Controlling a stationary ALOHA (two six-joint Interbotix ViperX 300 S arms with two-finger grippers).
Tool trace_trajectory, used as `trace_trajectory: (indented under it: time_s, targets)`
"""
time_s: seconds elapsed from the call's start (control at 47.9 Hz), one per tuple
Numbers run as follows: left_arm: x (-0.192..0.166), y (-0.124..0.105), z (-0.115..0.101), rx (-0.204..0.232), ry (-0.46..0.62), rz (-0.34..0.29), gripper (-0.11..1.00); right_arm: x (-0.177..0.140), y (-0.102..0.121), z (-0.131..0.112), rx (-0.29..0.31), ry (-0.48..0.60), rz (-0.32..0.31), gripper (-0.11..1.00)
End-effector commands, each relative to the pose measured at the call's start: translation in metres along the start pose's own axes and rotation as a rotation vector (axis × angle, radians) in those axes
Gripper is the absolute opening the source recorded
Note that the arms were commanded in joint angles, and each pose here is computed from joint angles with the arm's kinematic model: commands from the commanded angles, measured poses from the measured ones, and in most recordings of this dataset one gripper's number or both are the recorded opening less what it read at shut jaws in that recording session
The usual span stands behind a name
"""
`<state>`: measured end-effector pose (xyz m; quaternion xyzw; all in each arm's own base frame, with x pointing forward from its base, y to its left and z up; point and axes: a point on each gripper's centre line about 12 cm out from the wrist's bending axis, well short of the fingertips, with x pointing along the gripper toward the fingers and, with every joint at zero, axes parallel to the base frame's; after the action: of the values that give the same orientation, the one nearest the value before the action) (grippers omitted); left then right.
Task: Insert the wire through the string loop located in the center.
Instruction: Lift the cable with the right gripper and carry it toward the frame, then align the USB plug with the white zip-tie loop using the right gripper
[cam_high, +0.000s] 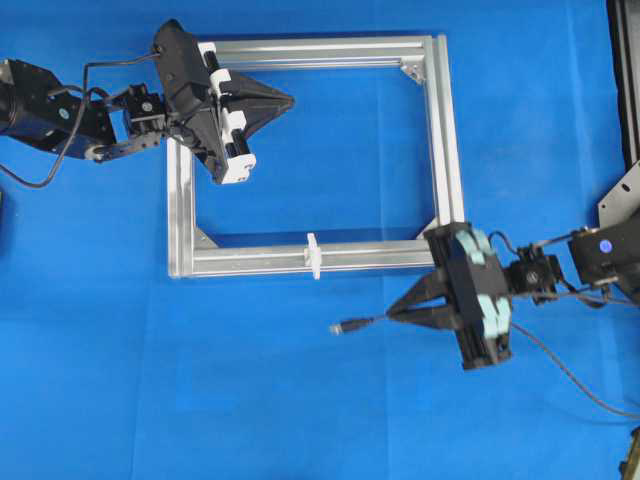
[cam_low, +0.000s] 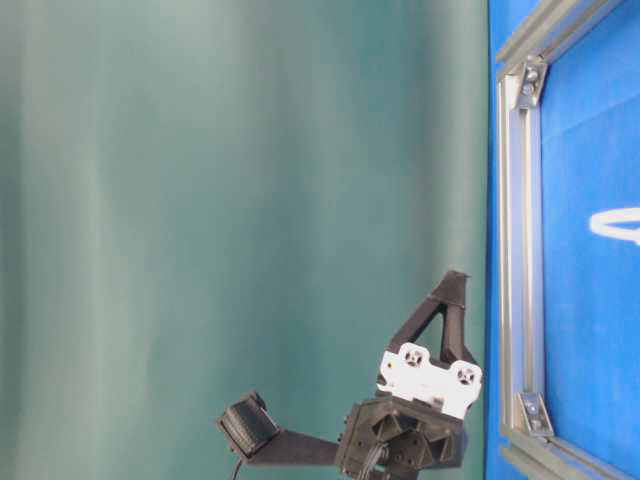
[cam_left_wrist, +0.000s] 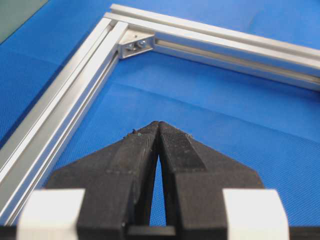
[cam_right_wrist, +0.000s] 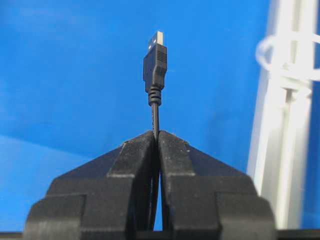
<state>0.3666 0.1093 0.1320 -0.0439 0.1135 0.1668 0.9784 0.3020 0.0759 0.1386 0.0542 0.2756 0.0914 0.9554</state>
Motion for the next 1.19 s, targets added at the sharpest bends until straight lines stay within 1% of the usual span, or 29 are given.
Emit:
trace_trajectory:
  time_s: [0.0,0.188,0.397,0.543,1.169]
  targets:
    - [0.000,-0.004,0.018,-0.002,-0.058,-0.010,0.00,-0.003,-0.010,0.009,0.022,-0.034,-0.026,-0.02]
    - [0.000,-0.006,0.017,0.000,-0.056,-0.018,0.00,-0.005,-0.036,0.010,0.066,-0.043,-0.099,-0.02]
    - [0.000,-0.009,0.017,0.001,-0.057,-0.025,0.00,-0.005,-0.053,0.006,0.095,-0.033,-0.147,-0.02]
    - [0.000,-0.010,0.018,0.002,-0.057,-0.027,0.00,-0.003,-0.056,0.005,0.099,-0.033,-0.154,-0.02]
    - [0.001,-0.010,0.019,0.001,-0.062,-0.027,0.00,-0.002,-0.056,0.004,0.097,-0.042,-0.152,-0.02]
